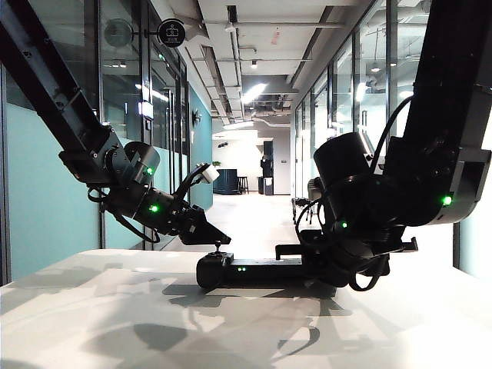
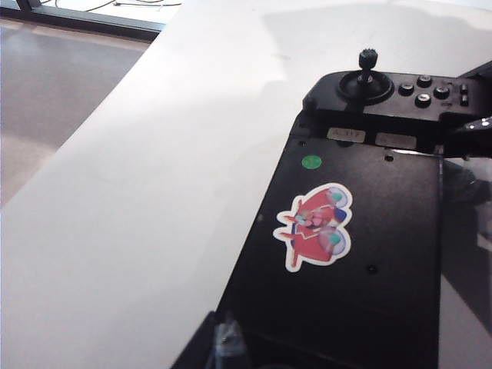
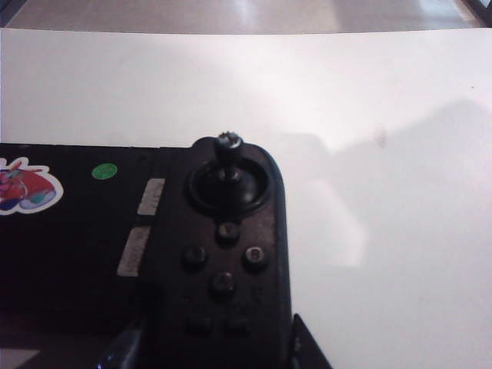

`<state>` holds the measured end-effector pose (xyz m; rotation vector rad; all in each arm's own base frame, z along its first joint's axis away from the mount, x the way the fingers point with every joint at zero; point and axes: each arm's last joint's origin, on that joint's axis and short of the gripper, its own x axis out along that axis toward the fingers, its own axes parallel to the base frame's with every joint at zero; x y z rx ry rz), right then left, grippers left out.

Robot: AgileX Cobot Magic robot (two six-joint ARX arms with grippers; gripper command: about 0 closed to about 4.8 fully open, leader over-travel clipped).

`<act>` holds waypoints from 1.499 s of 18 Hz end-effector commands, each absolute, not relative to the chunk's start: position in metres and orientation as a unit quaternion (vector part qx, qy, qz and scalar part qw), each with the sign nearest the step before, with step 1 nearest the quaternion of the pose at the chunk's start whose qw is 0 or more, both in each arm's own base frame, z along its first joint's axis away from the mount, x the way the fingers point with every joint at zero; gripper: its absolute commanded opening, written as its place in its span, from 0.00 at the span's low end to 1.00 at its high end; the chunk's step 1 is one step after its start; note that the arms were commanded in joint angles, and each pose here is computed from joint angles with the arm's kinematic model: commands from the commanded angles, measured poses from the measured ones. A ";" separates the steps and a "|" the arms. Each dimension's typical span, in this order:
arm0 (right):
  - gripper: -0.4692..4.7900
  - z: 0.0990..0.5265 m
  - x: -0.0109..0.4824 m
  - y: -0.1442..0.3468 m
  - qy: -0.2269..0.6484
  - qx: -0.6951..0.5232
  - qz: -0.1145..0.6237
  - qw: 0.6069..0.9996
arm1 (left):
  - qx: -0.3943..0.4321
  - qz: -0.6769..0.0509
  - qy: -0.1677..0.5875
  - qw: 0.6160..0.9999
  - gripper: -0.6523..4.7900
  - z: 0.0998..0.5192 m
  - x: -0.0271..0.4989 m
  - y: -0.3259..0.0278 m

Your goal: Push the left joystick on the remote control sitting on the white table backward to make the robot dog back up in a straight line until it returns close to you.

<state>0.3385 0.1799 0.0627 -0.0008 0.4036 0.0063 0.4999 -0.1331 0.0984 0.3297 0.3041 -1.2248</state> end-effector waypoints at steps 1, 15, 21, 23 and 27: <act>0.37 0.067 0.340 0.181 0.186 0.004 0.006 0.982 | 0.152 -0.576 0.136 0.792 0.11 0.098 0.500 -0.134; 0.37 0.067 0.340 0.181 0.187 0.002 0.007 0.982 | 0.173 -0.597 0.146 0.770 0.11 0.092 0.494 -0.132; 0.37 0.067 0.340 0.181 0.188 0.001 0.006 0.982 | 0.177 -0.597 0.142 0.769 0.11 0.093 0.494 -0.132; 0.37 0.067 0.340 0.181 0.188 0.001 0.005 0.982 | 0.178 -0.598 0.142 0.769 0.11 0.092 0.494 -0.132; 0.37 0.067 0.340 0.181 0.188 0.001 0.005 0.982 | 0.179 -0.600 0.145 0.766 0.11 0.091 0.493 -0.131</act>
